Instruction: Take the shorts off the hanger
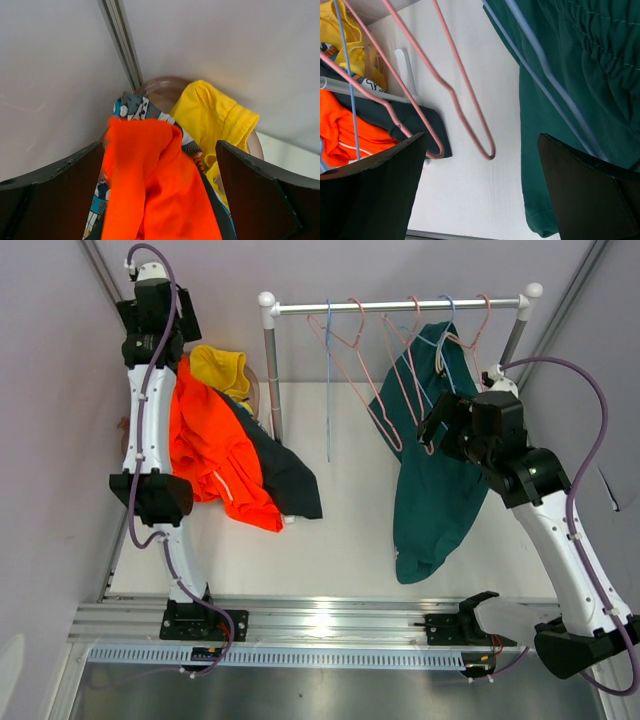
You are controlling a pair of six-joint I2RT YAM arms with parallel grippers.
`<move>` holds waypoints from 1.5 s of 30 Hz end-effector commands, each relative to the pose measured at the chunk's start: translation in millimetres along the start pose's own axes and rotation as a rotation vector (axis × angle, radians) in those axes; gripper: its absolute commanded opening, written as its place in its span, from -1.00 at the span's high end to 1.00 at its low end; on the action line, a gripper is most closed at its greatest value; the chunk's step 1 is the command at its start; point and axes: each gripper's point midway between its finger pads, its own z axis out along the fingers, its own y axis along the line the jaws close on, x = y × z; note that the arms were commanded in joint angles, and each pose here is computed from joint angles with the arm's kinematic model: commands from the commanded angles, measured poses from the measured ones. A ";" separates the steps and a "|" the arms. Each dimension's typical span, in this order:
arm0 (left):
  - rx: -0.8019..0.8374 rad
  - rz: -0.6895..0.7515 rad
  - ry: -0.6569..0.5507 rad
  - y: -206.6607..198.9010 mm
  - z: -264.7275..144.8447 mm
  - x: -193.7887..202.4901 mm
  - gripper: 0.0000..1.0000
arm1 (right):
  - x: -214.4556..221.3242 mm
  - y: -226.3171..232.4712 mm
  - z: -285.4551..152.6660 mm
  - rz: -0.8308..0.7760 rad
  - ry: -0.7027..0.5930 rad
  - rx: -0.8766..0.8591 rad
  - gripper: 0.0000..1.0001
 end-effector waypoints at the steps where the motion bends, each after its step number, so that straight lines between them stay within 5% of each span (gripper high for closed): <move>1: 0.027 -0.067 -0.074 4.1 -20.5 -30.8 -0.98 | -22.0 10.3 -26.4 0.032 -0.073 -0.061 -0.99; 6: 0.188 -0.075 -0.079 -11.6 -54.4 -42.1 -0.98 | -60.5 22.5 -71.7 0.040 -0.181 -0.122 -0.99; 17: 0.260 -0.051 0.245 -30.9 -50.9 63.8 -0.98 | -131.8 25.7 -95.6 -0.062 -0.357 -0.037 -0.99; 27: 0.481 -0.037 0.097 -64.7 -174.6 61.3 -0.98 | -146.8 14.4 -39.2 -0.089 -0.343 0.083 -0.95; 35: 0.586 -0.039 0.108 -62.8 -227.2 103.8 -0.98 | -152.7 -7.9 -10.6 -0.086 -0.339 0.154 -0.79; 45: 0.711 -0.044 0.080 -71.3 -272.5 110.8 -0.98 | -137.3 -33.8 25.3 -0.066 -0.285 0.199 -0.58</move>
